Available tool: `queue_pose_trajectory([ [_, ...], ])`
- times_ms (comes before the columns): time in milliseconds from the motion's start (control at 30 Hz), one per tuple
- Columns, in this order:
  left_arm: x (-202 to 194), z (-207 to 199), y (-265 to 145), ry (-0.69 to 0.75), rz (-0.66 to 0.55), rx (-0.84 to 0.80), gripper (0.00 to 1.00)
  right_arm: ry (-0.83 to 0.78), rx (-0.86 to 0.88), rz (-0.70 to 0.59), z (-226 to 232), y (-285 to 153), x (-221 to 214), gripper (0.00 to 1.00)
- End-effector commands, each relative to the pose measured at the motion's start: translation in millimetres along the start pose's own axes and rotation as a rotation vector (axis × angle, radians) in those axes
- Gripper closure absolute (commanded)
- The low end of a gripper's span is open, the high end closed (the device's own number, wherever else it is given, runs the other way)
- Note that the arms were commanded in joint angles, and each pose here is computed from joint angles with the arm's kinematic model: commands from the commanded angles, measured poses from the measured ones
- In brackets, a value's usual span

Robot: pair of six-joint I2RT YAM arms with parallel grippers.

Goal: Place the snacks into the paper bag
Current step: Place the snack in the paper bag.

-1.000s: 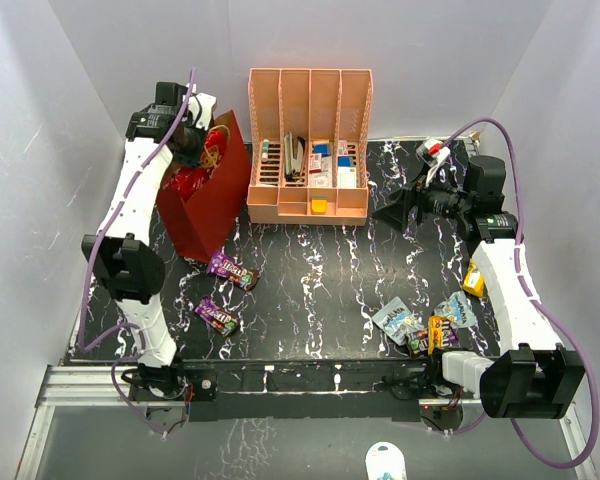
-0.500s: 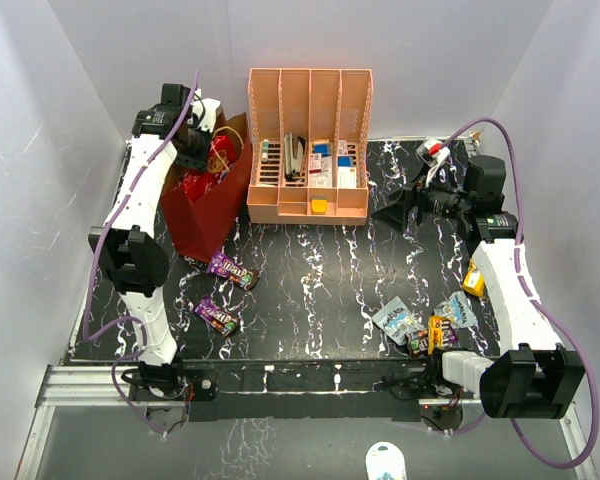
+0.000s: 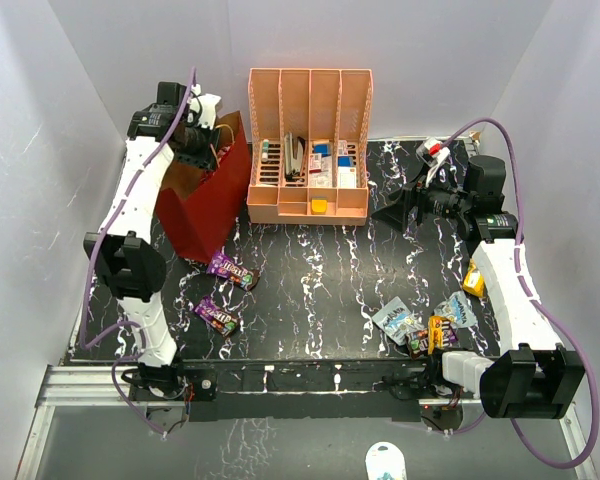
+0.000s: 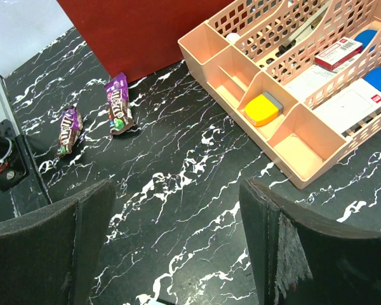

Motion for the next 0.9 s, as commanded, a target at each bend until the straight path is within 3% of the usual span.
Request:
queue_pose_trajectory([
  [0,5.4,-6.0,-34.5,0.008,-0.084,-0.004,0.60,-0.061,0.000,-0.041,2.2,-2.8,7.4,0.18],
  [200,8.8,-4.1,-47.6,0.028,-0.113,0.030,0.56,-0.061,-0.011,-0.040,1.0,-2.8,7.1,0.18],
  [667,-1.0,19.8,-104.4,0.188,-0.140,0.367,0.41,-0.075,-0.101,-0.026,-10.0,-3.2,11.6,0.18],
  [867,-10.4,14.4,-124.7,0.231,-0.184,0.388,0.34,-0.054,-0.108,-0.006,-16.3,0.7,9.8,0.18],
])
Point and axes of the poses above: each gripper's point midway between its finger pads, its own y axis out along the fingers, its own z axis along the line the jaws close on, x = y × z, the point moved 8 cm from there along -y, back along the fingers, and after that the axes turned 9 degrees about y, right-handed, at the moved point
